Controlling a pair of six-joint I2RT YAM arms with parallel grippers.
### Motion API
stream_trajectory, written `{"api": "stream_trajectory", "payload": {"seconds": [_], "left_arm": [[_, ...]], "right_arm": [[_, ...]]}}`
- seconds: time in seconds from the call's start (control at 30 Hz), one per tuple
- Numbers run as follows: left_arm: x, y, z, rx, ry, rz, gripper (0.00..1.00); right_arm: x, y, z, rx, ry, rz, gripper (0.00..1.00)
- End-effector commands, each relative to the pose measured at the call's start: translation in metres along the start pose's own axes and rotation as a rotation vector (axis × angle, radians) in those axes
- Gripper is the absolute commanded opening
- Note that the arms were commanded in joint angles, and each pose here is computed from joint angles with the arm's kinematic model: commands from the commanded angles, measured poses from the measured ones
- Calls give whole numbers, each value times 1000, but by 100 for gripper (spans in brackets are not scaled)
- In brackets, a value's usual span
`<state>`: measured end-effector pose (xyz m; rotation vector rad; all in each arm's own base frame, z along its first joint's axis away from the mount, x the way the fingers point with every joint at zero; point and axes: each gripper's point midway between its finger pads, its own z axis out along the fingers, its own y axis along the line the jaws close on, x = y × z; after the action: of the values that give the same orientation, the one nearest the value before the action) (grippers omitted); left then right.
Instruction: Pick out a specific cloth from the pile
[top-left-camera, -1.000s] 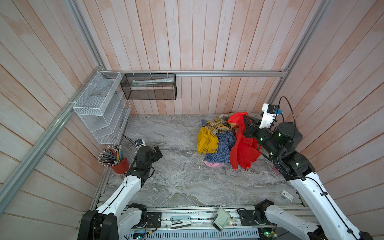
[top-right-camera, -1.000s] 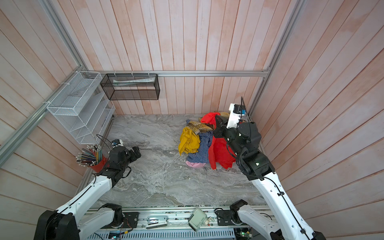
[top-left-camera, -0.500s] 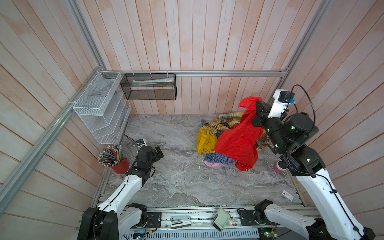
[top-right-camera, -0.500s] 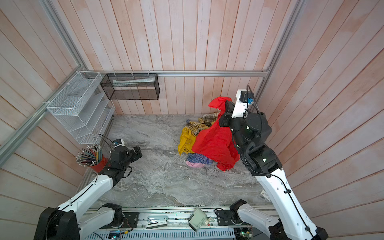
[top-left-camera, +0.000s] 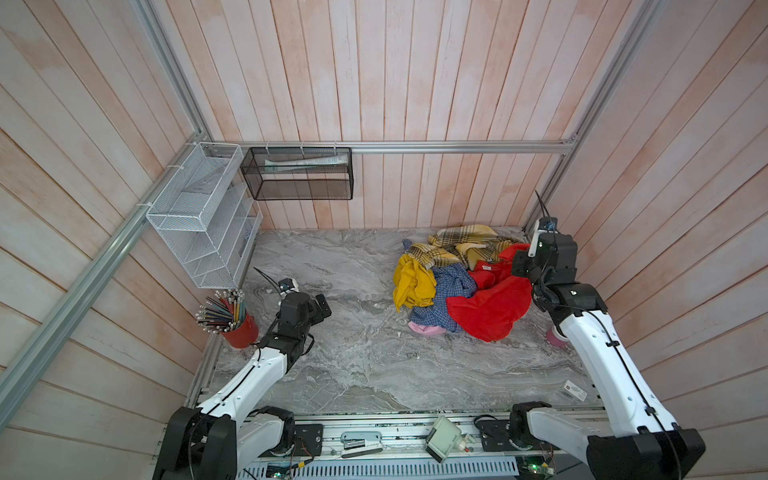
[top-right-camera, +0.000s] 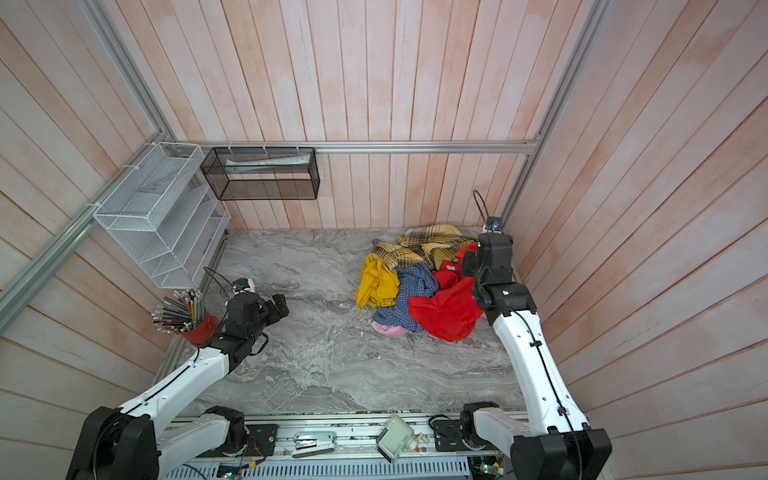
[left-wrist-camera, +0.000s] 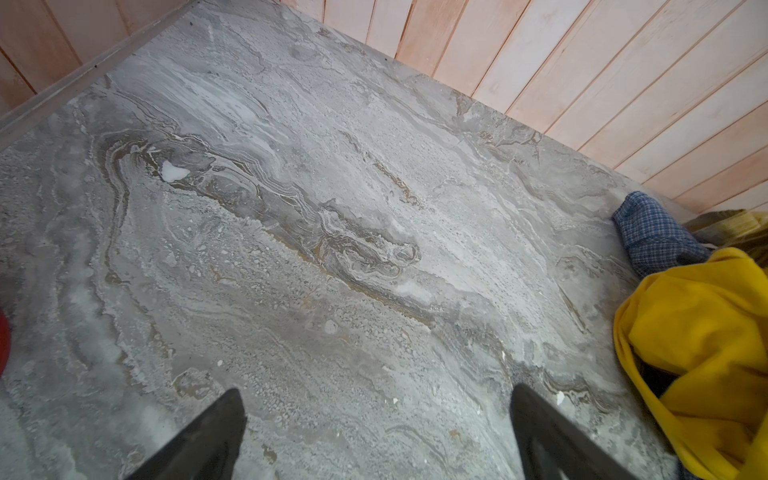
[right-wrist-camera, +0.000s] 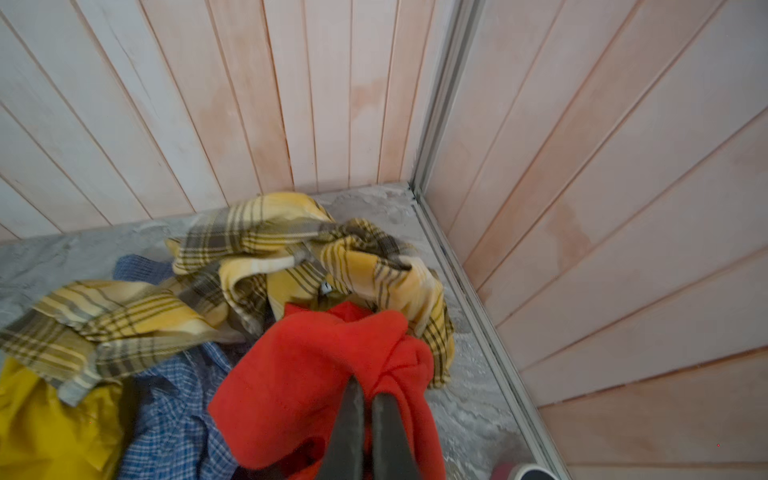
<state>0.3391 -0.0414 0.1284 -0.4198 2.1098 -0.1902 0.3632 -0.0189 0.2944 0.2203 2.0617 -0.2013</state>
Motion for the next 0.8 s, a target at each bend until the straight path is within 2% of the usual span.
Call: {"api": "stream_trajectory", "payload": {"seconds": [0.0, 0.17, 0.2, 0.3, 0.37, 0.5, 0.63, 0.7, 0.77], "left_arm": [[-11, -5, 0, 2, -35, -14, 100], [-9, -6, 1, 1, -31, -10, 100], [-10, -5, 1, -1, -31, -10, 100], [-8, -5, 1, -3, -27, -5, 100], [-7, -4, 2, -6, -24, -7, 100], [-6, -4, 2, -6, -21, -8, 100], [-4, -2, 1, -12, -18, -4, 100], [-3, -2, 0, -14, -16, -6, 100], [-4, -1, -1, -14, -22, -8, 100]], "right_arm": [[39, 2, 15, -44, 119, 47, 0], [91, 7, 34, -68, 236, 69, 0], [99, 8, 38, -87, 257, 83, 12], [113, 14, 47, -148, 298, 116, 23], [115, 17, 52, -160, 293, 126, 44], [110, 18, 63, -153, 262, 157, 62], [112, 30, 73, -211, 276, 160, 71], [118, 24, 76, -174, 312, 138, 75], [126, 15, 79, -115, 337, 136, 85]]}}
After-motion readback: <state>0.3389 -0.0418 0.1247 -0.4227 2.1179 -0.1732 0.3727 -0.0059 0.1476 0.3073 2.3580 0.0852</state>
